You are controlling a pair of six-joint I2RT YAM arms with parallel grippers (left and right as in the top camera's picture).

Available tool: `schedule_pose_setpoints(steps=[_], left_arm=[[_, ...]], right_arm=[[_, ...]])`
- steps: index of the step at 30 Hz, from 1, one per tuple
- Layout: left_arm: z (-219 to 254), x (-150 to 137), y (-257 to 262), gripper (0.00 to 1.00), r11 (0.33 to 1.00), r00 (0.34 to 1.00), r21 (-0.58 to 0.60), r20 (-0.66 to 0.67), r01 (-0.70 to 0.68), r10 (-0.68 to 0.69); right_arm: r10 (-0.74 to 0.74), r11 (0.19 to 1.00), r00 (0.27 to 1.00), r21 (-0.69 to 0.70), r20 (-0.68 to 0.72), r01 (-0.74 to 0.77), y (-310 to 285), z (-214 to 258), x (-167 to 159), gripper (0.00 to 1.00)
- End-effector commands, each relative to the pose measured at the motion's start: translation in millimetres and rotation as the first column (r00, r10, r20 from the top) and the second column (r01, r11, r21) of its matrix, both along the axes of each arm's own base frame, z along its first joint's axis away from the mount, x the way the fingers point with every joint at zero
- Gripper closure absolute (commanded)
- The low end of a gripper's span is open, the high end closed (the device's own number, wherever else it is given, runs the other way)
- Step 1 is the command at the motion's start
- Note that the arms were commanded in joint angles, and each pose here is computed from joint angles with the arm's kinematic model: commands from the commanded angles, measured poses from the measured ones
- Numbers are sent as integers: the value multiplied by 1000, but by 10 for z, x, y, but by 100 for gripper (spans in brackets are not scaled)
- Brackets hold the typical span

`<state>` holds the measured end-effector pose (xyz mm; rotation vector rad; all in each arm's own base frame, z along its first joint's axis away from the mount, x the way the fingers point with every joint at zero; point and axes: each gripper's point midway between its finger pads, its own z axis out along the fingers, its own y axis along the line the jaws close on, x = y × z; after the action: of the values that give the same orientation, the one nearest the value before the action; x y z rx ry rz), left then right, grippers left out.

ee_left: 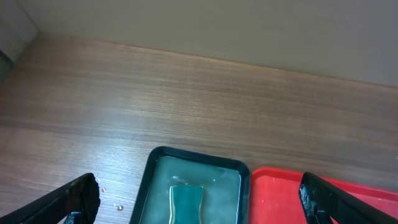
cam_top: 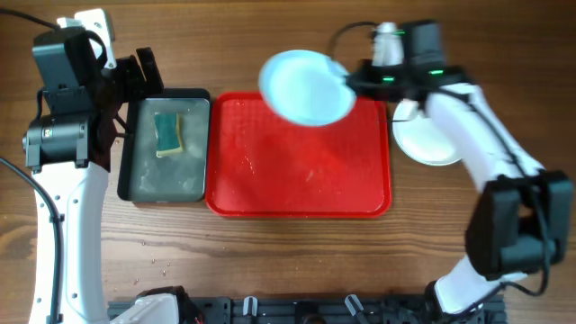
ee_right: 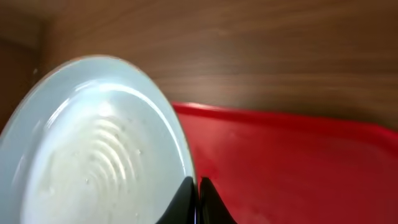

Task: Clean dirty plates on tray and stack at the side
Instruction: 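Carry the blue plate right and stack it on the plate pile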

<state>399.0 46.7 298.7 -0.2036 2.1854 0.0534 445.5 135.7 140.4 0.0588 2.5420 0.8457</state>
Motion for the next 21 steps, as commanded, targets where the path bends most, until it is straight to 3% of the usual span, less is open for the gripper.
schedule_pose_setpoints(steps=[1, 4, 9, 11, 17, 20, 21], left_arm=[[2, 2, 33, 0, 1000, 1000, -4, 2, -16, 16], [4, 3, 33, 0, 1000, 1000, -4, 3, -16, 16], [2, 3, 33, 0, 1000, 1000, -4, 2, -16, 16], [4, 3, 33, 0, 1000, 1000, -4, 3, -16, 16], [2, 2, 33, 0, 1000, 1000, -4, 2, -16, 16], [3, 2, 34, 0, 1000, 1000, -4, 2, -16, 16], [3, 2, 33, 0, 1000, 1000, -4, 2, -16, 16]], right_arm=[[-79, 997, 995, -10, -57, 78, -790, 12, -147, 96], [-248, 969, 954, -63, -167, 240, -1597, -146, -379, 96], [-504, 853, 827, -296, -251, 430, -2528, -443, -777, 96], [-564, 810, 784, -357, -259, 465, -2658, -566, -867, 96], [-583, 795, 776, -367, -239, 484, -2696, -628, -845, 95], [-583, 795, 776, -367, -240, 483, -2694, -628, -847, 66], [-581, 797, 777, -362, -242, 483, -2684, -627, -846, 49]])
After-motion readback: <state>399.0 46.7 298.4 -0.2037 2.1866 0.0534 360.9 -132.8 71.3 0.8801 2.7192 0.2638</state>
